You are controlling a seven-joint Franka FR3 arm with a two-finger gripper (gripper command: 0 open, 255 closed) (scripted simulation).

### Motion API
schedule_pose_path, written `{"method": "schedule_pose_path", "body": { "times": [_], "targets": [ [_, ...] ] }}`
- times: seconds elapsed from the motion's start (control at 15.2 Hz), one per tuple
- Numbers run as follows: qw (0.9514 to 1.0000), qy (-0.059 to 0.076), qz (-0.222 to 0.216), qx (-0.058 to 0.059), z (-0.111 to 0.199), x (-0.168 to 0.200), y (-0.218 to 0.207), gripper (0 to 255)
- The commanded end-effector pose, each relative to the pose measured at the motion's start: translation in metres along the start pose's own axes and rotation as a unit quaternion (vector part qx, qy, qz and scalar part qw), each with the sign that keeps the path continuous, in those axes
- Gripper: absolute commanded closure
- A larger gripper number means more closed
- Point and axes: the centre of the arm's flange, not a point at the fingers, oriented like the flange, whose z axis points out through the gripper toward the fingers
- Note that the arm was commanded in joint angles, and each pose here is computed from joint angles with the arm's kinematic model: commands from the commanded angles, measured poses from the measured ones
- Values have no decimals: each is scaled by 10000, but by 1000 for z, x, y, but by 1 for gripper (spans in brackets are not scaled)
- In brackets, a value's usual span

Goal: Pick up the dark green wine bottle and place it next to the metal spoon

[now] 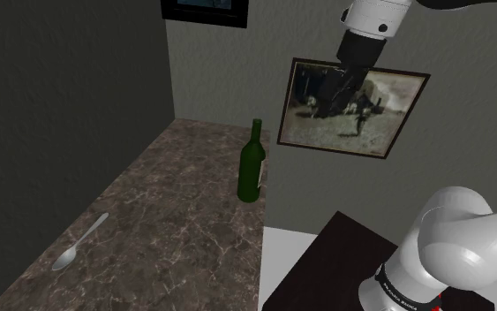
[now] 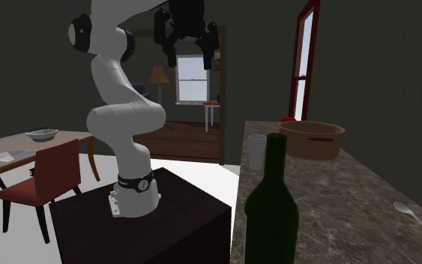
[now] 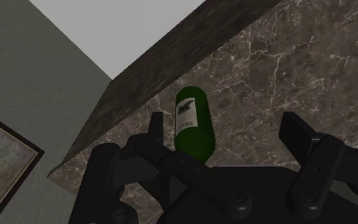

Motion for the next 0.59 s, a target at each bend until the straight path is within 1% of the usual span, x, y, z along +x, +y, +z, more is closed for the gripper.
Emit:
{"method": "schedule_pose_path", "body": {
  "times": [0.0,0.53],
  "targets": [
    [10000,0,0,0,0,0,0,0],
    [9996,-67,248,143,57,91,2,0]
  ]
}}
